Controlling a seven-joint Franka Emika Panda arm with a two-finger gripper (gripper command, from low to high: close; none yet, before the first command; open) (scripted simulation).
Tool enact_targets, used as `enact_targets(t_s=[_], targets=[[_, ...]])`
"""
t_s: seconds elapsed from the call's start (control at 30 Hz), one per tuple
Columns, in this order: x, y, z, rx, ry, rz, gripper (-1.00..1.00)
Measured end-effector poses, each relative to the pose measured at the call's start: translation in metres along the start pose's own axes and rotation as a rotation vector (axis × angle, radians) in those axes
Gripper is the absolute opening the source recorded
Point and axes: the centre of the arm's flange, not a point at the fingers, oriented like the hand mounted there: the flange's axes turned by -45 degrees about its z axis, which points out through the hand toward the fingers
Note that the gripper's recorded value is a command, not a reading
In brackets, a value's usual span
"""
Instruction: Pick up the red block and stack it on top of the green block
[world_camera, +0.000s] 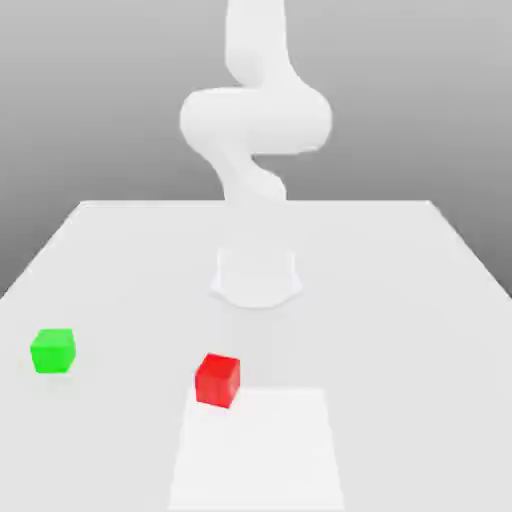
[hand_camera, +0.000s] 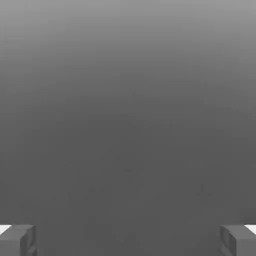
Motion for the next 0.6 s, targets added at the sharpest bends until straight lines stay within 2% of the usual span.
enact_targets(t_s=[0.3, 0.6], targets=[[-0.121, 0.032, 0.192, -0.056, -0.329, 0.112, 0.00], [-0.332, 0.057, 0.307, -0.111, -0.689, 0.247, 0.00]])
